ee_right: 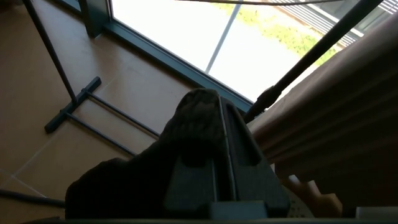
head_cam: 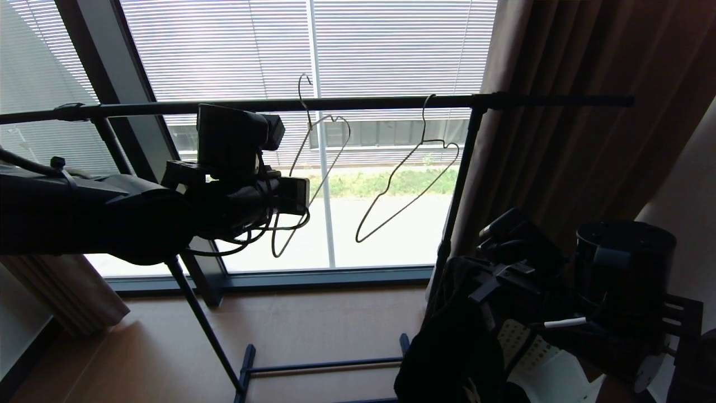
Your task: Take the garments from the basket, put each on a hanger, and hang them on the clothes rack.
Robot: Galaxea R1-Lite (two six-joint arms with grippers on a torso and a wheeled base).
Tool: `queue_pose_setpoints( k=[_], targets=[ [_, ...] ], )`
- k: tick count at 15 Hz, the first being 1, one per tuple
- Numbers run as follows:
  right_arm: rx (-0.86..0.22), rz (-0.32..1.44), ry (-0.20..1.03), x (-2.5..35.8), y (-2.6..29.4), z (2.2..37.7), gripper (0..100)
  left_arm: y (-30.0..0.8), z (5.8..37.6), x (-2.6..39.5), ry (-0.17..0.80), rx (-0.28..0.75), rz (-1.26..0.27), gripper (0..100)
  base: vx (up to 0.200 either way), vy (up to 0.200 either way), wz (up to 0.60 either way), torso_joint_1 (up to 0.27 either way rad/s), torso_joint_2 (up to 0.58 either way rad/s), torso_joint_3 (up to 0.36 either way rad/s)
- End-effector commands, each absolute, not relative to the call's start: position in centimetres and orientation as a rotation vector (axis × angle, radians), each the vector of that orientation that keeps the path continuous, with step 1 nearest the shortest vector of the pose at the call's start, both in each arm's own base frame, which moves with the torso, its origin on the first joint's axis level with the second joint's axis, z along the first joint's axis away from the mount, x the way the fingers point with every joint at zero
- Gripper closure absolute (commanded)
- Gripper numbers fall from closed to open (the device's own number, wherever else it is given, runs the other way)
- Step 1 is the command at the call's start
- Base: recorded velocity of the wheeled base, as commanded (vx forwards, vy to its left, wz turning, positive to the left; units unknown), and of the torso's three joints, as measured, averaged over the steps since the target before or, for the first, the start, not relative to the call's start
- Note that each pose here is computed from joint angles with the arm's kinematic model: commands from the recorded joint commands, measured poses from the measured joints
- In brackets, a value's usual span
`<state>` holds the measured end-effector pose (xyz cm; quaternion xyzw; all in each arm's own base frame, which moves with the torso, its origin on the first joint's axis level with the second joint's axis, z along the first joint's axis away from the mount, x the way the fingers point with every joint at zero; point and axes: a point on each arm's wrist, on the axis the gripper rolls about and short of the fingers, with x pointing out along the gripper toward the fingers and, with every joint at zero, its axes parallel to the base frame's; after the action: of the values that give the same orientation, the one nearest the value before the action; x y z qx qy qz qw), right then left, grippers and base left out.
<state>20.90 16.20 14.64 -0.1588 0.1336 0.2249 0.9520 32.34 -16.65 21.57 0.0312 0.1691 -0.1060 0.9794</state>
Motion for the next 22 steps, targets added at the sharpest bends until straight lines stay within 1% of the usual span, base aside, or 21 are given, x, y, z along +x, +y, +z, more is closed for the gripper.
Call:
queue_pose_setpoints(
  k=[1, 7, 11, 12, 13, 15, 16, 17, 19, 20, 22],
  targets=[
    [-0.323, 0.460, 0.271, 20.9, 16.2, 14.6, 100, -16.3, 22.3, 31.3, 0.326, 0.058, -0.219, 100, 0.000, 0.000, 0.00, 0.000, 0.00, 0.000],
    [-0.324, 0.461, 0.272, 20.9, 16.3, 14.6, 100, -15.2, 22.6, 27.9, 0.337, 0.066, -0.242, 100, 0.000, 0.000, 0.00, 0.000, 0.00, 0.000],
    [-0.326, 0.458, 0.273, 20.7, 16.2, 14.6, 100, -13.0, 21.7, 23.5, 0.370, 0.084, -0.254, 100, 0.000, 0.000, 0.00, 0.000, 0.00, 0.000],
    [-0.328, 0.473, 0.267, 20.3, 16.5, 14.7, 100, -11.9, 21.2, 21.3, 0.378, 0.089, -0.264, 100, 0.000, 0.000, 0.00, 0.000, 0.00, 0.000],
    [-0.330, 0.473, 0.270, 20.2, 16.5, 14.6, 100, -11.5, 21.1, 20.3, 0.377, 0.087, -0.272, 100, 0.000, 0.000, 0.00, 0.000, 0.00, 0.000],
    [-0.333, 0.476, 0.269, 20.0, 16.5, 14.6, 100, -9.3, 20.3, 16.5, 0.370, 0.078, -0.307, 100, 0.000, 0.000, 0.00, 0.000, 0.00, 0.000],
    [-0.331, 0.472, 0.265, 20.0, 16.4, 14.7, 100, -8.6, 20.0, 15.1, 0.366, 0.073, -0.332, 100, 0.000, 0.000, 0.00, 0.000, 0.00, 0.000],
    [-0.329, 0.471, 0.262, 19.9, 16.4, 14.8, 100, -7.4, 19.0, 12.9, 0.362, 0.081, -0.400, 100, 0.000, 0.000, 0.00, 0.000, 0.00, 0.000],
    [-0.327, 0.470, 0.256, 19.9, 16.3, 15.0, 100, -6.2, 18.1, 10.6, 0.336, 0.112, -0.502, 100, 0.000, 0.000, 0.00, 0.000, 0.00, 0.000],
    [-0.330, 0.454, 0.258, 19.8, 16.3, 14.9, 100, -5.4, 17.3, 8.8, 0.304, 0.131, -0.608, 100, 0.000, 0.000, 0.00, 0.000, 0.00, 0.000],
    [-0.339, 0.398, 0.258, 19.9, 16.2, 14.9, 100, -5.0, 16.7, 8.0, 0.293, 0.143, -0.664, 100, 0.000, 0.000, 0.00, 0.000, 0.00, 0.000]
  ],
)
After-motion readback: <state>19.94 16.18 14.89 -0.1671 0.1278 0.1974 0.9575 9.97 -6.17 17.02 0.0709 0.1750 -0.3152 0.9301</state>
